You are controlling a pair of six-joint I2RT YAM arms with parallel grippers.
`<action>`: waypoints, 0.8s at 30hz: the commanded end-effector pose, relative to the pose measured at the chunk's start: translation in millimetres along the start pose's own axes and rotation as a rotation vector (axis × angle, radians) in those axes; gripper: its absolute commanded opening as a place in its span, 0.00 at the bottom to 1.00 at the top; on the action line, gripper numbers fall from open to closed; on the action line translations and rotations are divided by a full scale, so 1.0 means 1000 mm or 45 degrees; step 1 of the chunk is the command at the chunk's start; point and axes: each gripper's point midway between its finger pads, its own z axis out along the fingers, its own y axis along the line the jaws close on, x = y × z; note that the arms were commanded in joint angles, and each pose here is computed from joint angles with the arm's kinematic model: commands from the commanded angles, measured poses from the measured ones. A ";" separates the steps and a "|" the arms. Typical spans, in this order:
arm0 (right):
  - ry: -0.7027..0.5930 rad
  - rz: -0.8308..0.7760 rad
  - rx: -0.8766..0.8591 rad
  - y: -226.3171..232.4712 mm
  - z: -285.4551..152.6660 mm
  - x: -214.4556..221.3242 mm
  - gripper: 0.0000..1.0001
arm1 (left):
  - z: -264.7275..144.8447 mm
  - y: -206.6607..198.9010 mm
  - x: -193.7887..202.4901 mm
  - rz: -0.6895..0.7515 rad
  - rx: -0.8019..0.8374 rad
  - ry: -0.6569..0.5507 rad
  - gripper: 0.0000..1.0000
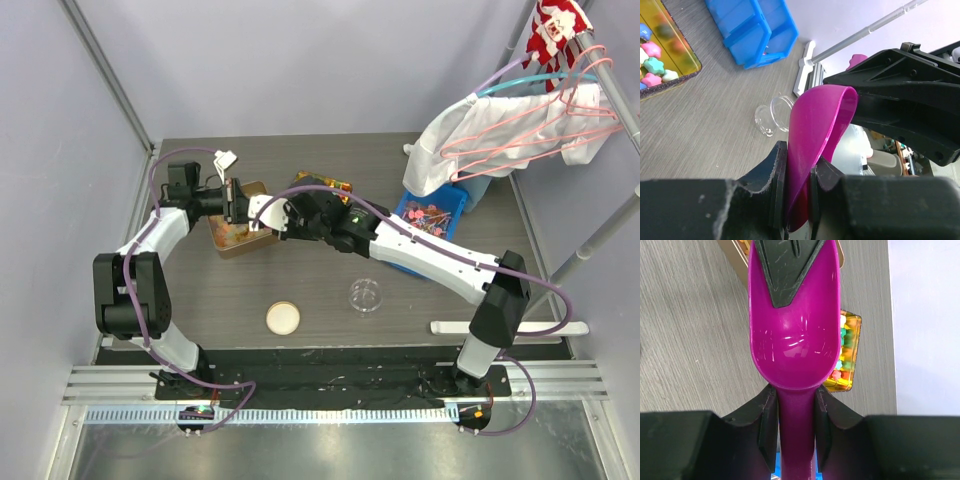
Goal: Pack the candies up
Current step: Pick up the spatula from the center of the board.
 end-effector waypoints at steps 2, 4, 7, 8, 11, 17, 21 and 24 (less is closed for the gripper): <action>-0.194 0.053 0.104 -0.021 -0.002 -0.047 0.01 | 0.004 -0.022 0.007 -0.010 0.149 0.063 0.01; -0.189 0.056 0.107 -0.020 -0.001 -0.045 0.01 | 0.004 -0.022 0.007 -0.012 0.149 0.063 0.07; -0.170 0.055 0.113 -0.018 0.000 -0.040 0.01 | 0.002 -0.025 0.003 -0.005 0.151 0.059 0.31; -0.158 0.053 0.109 -0.015 0.002 -0.035 0.01 | 0.001 -0.026 0.000 0.008 0.151 0.056 0.44; -0.140 0.052 0.104 -0.009 0.000 -0.024 0.01 | -0.014 -0.025 -0.018 0.027 0.100 -0.004 0.52; -0.109 0.066 0.119 -0.003 -0.009 -0.001 0.01 | -0.037 -0.018 -0.048 0.077 -0.005 -0.102 0.67; -0.075 0.092 0.118 -0.001 -0.012 0.017 0.01 | -0.046 -0.013 -0.059 0.093 -0.054 -0.141 0.74; -0.055 0.110 0.107 -0.001 -0.019 0.028 0.01 | -0.055 -0.001 -0.072 0.216 -0.201 -0.178 0.76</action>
